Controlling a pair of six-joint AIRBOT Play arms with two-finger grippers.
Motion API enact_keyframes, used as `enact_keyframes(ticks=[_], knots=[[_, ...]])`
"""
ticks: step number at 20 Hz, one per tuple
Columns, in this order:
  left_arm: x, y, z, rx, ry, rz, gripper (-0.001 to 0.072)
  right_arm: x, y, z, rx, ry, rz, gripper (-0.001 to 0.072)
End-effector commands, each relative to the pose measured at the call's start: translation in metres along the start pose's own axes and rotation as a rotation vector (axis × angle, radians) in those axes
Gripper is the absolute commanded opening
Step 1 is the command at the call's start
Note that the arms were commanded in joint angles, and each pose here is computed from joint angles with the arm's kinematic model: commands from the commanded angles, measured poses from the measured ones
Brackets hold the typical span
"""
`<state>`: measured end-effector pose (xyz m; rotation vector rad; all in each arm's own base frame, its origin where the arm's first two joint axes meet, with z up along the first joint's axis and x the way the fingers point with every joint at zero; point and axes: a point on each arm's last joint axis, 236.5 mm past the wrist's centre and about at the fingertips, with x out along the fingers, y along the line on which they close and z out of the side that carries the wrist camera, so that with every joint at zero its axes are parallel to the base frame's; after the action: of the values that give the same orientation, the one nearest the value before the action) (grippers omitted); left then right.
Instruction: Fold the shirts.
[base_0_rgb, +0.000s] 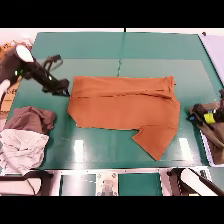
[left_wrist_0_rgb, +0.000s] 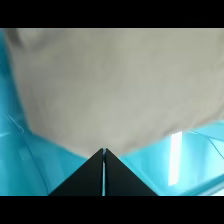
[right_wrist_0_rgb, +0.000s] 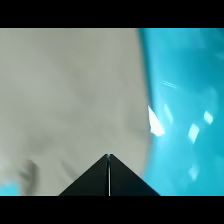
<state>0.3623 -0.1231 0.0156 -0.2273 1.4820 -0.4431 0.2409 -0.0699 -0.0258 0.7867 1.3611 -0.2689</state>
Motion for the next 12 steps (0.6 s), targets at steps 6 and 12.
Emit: enact_keyframes(ticks=[6,12], knots=[[0.072,0.011,-0.121,-0.249,-0.067,0.015,0.0605,0.069,-0.017,-0.111,0.172,0.155,0.045,0.0302],[0.104,0.015,-0.118,-0.411,-0.171,-0.070,0.0604,0.099,-0.015,-0.120,0.226,0.222,0.055,0.0334]])
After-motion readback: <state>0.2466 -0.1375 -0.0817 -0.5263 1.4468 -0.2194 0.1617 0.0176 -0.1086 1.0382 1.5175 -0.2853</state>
